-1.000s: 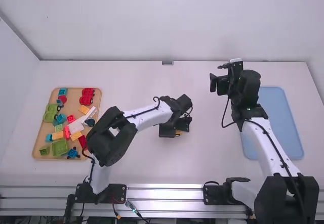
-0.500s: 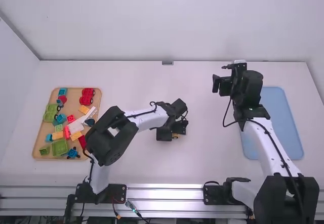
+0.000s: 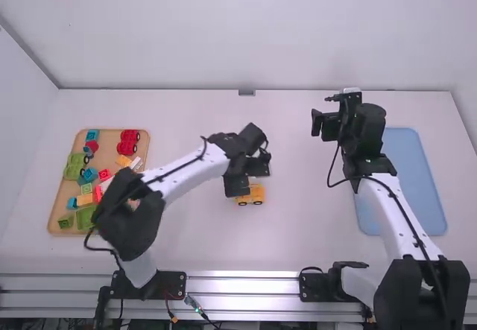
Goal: Assemble lego blocks to make yellow taxi
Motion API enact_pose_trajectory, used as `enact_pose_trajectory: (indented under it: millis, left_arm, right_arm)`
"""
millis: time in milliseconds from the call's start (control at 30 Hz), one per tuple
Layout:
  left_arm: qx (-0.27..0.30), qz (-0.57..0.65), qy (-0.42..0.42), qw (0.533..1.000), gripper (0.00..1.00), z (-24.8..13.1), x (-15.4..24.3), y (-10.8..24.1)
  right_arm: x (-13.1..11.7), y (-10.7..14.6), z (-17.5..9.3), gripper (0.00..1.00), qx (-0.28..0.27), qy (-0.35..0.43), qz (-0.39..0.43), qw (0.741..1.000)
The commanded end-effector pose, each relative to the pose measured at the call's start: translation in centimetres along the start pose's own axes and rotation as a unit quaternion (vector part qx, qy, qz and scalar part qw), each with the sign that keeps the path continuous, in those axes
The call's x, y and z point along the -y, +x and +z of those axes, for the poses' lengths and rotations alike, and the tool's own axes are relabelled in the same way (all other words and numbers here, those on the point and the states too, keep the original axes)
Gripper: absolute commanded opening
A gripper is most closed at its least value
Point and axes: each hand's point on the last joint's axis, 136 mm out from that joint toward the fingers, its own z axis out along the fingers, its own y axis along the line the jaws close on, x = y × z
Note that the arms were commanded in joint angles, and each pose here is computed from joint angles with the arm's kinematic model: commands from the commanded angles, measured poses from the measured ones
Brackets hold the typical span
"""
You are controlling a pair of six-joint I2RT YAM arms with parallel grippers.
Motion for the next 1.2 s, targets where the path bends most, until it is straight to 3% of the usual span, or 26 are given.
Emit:
enact_pose_trajectory:
  millis: [0, 167, 300, 400, 500, 633, 733, 1000, 1067, 1167]
  left_arm:
    - [0.037, -0.086, -0.021, 0.995, 0.99, -3.6, -3.1, 1.8]
    - [0.043, -0.327, -0.065, 0.942, 0.99, -6.8, -8.1, 8.7]
    - [0.028, -0.559, -0.090, 0.824, 0.99, -7.9, -10.8, 16.6]
    - [0.002, -0.648, -0.091, 0.757, 0.99, -8.0, -10.7, 21.4]
    - [-0.016, -0.759, -0.103, 0.643, 0.99, -7.6, -10.2, 27.2]
    - [-0.039, -0.819, -0.106, 0.563, 0.99, -6.7, -8.5, 31.7]
    - [-0.060, -0.822, -0.101, 0.558, 0.99, -5.8, -6.8, 34.0]
    - [-0.101, -0.741, -0.099, 0.656, 0.99, -4.5, -4.6, 37.9]
    - [-0.123, -0.700, -0.115, 0.694, 0.99, -4.8, -4.8, 38.9]
    - [-0.106, -0.593, -0.091, 0.793, 0.99, -4.5, -5.5, 37.9]
  right_arm:
    - [0.0, -2.2, -0.6, 0.99, 0.024, 0.000, -0.002, 1.000]
    - [0.0, -2.4, -0.6, 0.99, 0.029, -0.001, -0.003, 1.000]
    - [0.0, -2.8, -0.7, 0.99, 0.037, -0.001, -0.001, 0.999]
    - [-0.3, -3.0, -0.7, 0.99, 0.042, -0.011, -0.002, 0.999]
    - [-0.4, -3.3, -0.7, 0.99, 0.047, -0.012, -0.003, 0.999]
    - [-0.4, -3.3, -0.7, 0.99, 0.047, -0.013, -0.003, 0.999]
    - [-0.4, -3.3, -0.7, 0.99, 0.047, -0.012, -0.003, 0.999]
    - [-0.4, -3.6, -0.7, 0.99, 0.055, -0.012, -0.004, 0.998]
    - [-0.4, -3.7, -0.7, 0.99, 0.056, -0.012, -0.004, 0.998]
    - [-0.4, -3.7, -0.7, 0.99, 0.057, -0.012, -0.005, 0.998]
